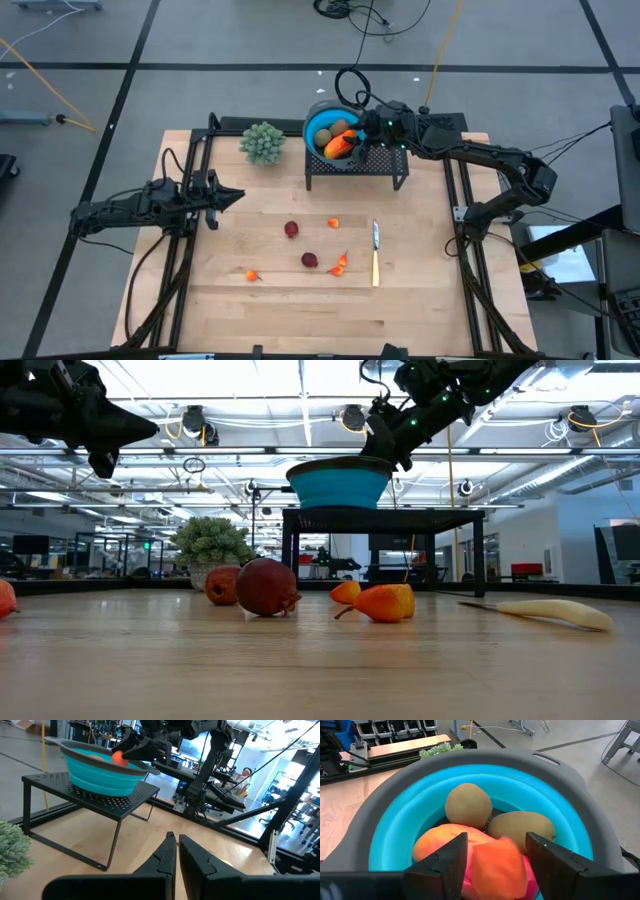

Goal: Pick & Place Fruit
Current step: Put the orange into the blue strainer bowl on the shelf, then put the orange peach into the blue strainer bowl on the shelf

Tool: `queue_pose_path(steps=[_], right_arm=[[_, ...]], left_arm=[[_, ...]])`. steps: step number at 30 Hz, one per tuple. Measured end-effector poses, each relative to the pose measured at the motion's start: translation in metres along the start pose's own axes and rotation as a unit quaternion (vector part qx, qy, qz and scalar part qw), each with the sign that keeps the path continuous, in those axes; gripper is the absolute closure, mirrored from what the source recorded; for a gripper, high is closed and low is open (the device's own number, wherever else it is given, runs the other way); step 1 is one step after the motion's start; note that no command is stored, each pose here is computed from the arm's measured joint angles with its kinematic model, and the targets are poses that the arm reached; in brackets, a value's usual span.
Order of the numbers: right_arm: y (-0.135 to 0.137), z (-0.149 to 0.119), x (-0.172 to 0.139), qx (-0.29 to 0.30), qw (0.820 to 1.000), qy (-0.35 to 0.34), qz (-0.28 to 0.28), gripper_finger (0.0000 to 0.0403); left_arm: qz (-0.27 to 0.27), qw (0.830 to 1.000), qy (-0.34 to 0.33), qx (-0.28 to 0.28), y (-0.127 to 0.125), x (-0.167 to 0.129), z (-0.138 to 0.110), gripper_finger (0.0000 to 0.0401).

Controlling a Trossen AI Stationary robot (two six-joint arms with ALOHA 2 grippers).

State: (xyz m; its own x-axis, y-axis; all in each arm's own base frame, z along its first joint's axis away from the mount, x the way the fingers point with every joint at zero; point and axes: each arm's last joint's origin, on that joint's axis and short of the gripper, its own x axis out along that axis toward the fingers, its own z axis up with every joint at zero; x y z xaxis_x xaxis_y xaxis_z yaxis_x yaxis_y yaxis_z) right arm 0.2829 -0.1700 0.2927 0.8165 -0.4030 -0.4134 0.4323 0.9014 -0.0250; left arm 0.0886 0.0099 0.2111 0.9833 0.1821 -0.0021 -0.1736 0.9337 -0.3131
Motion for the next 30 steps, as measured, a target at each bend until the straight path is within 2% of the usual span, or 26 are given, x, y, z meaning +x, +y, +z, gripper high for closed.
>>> queue_pose_path(steps=[6,12,18,23,30], right_arm=[[0.0,0.001,-0.001,-0.001,1.0,-0.006,0.0,0.0173],[0.014,0.014,-0.02,-0.011,0.999,-0.034,0.016,0.0178],[0.033,0.028,-0.047,-0.024,0.996,-0.073,0.038,0.0235],[0.04,0.029,-0.068,-0.027,0.998,-0.06,-0.002,0.0298],[0.045,0.028,-0.098,-0.015,0.999,-0.044,-0.003,0.0382]], left_arm=[[0.001,1.0,0.003,0.0,0.0,0.0,-0.001,0.0382],[0.0,1.0,0.003,0.0,0.0,0.0,-0.001,0.0382],[0.0,1.0,0.003,0.0,0.0,0.0,-0.001,0.0382],[0.0,1.0,0.003,0.003,0.0,0.0,-0.001,0.0382],[-0.006,0.999,-0.011,0.043,-0.001,0.0,0.002,0.0382]])
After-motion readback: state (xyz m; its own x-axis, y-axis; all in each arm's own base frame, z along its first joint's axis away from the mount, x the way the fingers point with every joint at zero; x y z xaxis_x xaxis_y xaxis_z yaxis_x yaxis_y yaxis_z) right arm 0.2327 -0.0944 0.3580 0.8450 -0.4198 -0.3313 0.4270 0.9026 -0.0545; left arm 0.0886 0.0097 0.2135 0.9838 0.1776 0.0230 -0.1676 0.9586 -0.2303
